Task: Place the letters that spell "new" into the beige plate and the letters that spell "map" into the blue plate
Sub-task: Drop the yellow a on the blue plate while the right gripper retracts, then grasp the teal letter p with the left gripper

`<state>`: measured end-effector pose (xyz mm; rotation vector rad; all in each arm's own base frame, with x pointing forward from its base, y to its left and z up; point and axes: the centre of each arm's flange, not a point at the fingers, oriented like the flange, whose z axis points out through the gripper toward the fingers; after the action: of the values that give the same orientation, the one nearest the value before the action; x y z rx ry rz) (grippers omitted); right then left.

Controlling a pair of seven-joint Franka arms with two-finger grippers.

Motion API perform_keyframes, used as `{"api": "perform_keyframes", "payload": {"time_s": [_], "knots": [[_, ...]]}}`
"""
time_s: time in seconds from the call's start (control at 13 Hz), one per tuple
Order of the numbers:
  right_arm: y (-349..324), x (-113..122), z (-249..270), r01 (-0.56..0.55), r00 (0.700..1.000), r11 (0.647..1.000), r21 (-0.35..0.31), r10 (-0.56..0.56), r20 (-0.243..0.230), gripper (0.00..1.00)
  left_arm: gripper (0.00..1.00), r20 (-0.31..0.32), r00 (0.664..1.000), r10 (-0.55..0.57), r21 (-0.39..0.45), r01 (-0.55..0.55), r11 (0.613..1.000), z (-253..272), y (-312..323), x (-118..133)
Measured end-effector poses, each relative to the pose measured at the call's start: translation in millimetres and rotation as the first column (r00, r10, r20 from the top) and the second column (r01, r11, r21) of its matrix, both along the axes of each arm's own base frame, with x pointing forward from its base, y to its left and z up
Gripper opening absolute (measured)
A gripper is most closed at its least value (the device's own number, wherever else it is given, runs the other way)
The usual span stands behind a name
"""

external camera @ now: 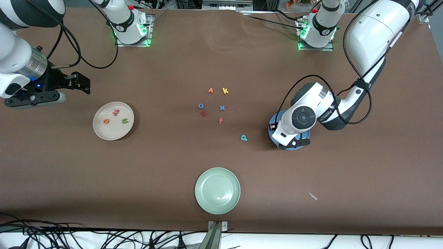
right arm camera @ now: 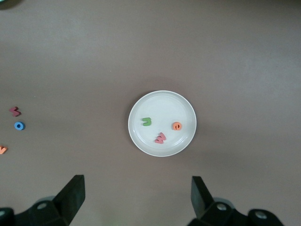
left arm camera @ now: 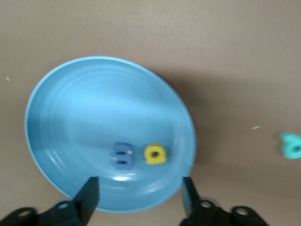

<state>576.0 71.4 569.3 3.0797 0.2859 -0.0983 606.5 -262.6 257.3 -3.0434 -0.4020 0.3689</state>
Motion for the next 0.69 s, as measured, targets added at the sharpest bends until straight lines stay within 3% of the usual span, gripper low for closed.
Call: {"api": "perform_keyframes", "payload": {"time_s": [0.08, 0.31, 0.69], "knots": [[0, 0, 0, 0.0, 1.0, 1.0, 0.0, 0.0, 0.0, 1.0, 0.97, 0.014, 0.998, 0.063, -0.006, -0.062, 0.998, 6, -10, 1], [-8, 1, 0, 0.014, 1.0, 1.0, -0.001, -0.014, -0.001, 1.0, 1.0, 0.075, 0.96, 0.269, -0.042, -0.266, 0.963, 4, -54, -6], [-37, 1, 0, 0.055, 0.998, 0.998, -0.006, -0.055, -0.013, 1.0, 1.0, 0.15, 0.814, 0.561, -0.034, -0.563, 0.826, -33, -103, -13]]}}
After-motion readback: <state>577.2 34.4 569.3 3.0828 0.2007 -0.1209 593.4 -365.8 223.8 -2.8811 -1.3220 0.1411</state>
